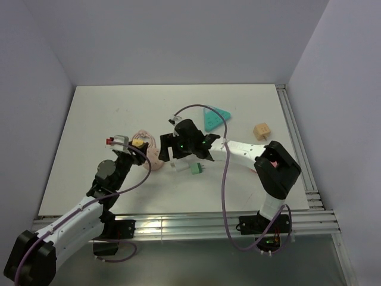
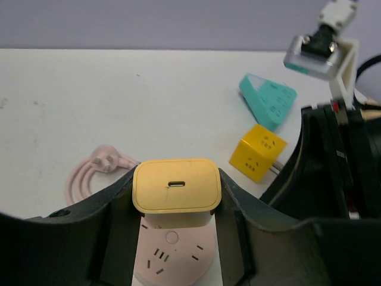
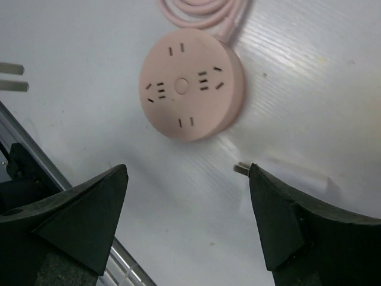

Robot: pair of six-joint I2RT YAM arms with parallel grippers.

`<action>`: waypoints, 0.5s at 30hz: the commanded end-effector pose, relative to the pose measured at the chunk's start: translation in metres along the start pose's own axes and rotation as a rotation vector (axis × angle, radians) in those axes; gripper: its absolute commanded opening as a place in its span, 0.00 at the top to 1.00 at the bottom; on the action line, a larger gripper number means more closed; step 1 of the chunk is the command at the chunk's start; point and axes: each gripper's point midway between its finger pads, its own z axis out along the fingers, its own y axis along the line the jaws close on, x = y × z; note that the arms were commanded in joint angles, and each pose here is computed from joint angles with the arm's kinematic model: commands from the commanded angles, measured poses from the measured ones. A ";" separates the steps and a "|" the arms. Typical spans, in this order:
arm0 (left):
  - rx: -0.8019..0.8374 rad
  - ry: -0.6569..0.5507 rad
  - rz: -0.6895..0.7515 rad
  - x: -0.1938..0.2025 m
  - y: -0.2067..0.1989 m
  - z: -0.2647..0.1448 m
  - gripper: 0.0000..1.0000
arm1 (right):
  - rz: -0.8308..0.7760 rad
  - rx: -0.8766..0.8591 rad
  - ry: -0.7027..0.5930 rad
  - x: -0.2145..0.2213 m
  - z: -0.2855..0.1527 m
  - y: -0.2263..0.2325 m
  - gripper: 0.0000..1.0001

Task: Insert the plug
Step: Pick up the plug from the center of the board, then move the socket to the center of the board.

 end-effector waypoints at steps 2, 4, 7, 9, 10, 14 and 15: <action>-0.224 -0.113 -0.095 -0.026 0.038 -0.008 1.00 | -0.136 0.018 -0.061 -0.022 0.013 0.023 0.07; -0.310 -0.117 -0.102 -0.025 0.052 -0.015 1.00 | -0.174 0.020 -0.052 -0.015 0.023 0.028 0.03; -0.441 -0.140 -0.146 -0.026 0.073 -0.027 0.99 | -0.186 0.031 -0.046 -0.013 0.037 0.031 0.00; -0.504 -0.176 -0.183 -0.033 0.083 -0.036 1.00 | -0.179 0.043 -0.048 -0.016 0.046 0.030 0.00; -0.545 -0.194 -0.195 -0.036 0.089 -0.043 1.00 | -0.176 0.054 -0.065 -0.022 0.049 0.031 0.02; -0.614 -0.237 -0.240 -0.041 0.100 -0.055 1.00 | -0.159 0.120 -0.086 -0.035 0.064 0.029 0.07; -0.626 -0.246 -0.249 -0.042 0.101 -0.057 1.00 | -0.149 0.149 -0.073 -0.033 0.073 0.022 0.07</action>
